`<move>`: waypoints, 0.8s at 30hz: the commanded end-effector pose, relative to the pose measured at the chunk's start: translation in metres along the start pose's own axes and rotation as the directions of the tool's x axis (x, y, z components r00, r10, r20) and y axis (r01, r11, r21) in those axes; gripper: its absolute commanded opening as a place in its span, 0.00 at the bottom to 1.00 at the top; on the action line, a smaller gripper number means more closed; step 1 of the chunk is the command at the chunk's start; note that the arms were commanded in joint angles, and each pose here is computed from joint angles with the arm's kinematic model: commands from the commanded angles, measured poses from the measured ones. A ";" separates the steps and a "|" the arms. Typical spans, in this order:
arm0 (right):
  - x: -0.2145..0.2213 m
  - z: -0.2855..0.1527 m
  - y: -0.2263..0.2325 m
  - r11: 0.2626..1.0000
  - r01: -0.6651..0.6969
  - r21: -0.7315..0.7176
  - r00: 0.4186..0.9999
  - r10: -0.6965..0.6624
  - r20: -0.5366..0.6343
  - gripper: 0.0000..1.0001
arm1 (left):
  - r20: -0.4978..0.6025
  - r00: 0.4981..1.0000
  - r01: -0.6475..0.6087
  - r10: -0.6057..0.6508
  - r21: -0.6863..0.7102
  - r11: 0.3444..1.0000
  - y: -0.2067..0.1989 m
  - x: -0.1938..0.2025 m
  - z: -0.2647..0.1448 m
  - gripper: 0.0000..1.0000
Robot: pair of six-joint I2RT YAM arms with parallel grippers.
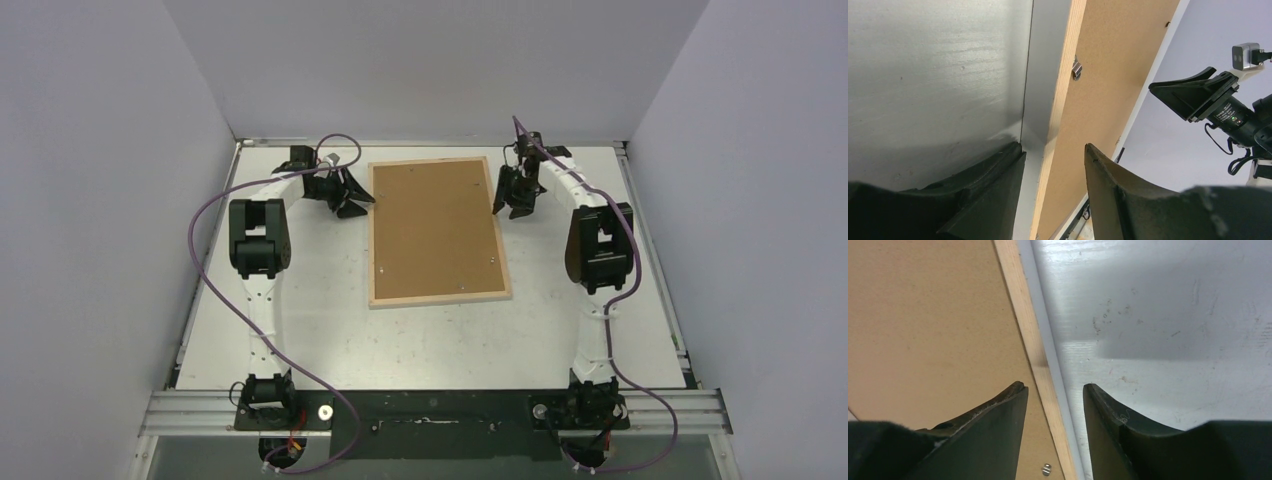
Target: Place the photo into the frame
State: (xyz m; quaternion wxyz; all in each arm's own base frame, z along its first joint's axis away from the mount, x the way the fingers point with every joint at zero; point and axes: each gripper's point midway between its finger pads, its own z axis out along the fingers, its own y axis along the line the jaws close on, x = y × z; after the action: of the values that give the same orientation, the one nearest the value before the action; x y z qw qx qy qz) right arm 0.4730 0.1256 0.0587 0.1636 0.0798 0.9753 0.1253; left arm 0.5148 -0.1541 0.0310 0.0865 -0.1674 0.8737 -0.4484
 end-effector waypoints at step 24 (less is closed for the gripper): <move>0.028 0.011 -0.001 0.977 0.177 0.120 0.983 -0.170 -0.063 0.41 | -0.035 0.999 0.036 -0.041 -0.135 0.990 0.042 0.025 0.012 0.47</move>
State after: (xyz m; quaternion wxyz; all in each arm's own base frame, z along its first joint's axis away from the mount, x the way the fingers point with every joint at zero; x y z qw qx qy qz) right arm 0.4499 0.1381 0.0415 0.1414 0.0062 0.9874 0.0702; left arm 0.5046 -0.1563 0.0300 0.0740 -0.1659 0.8722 -0.4541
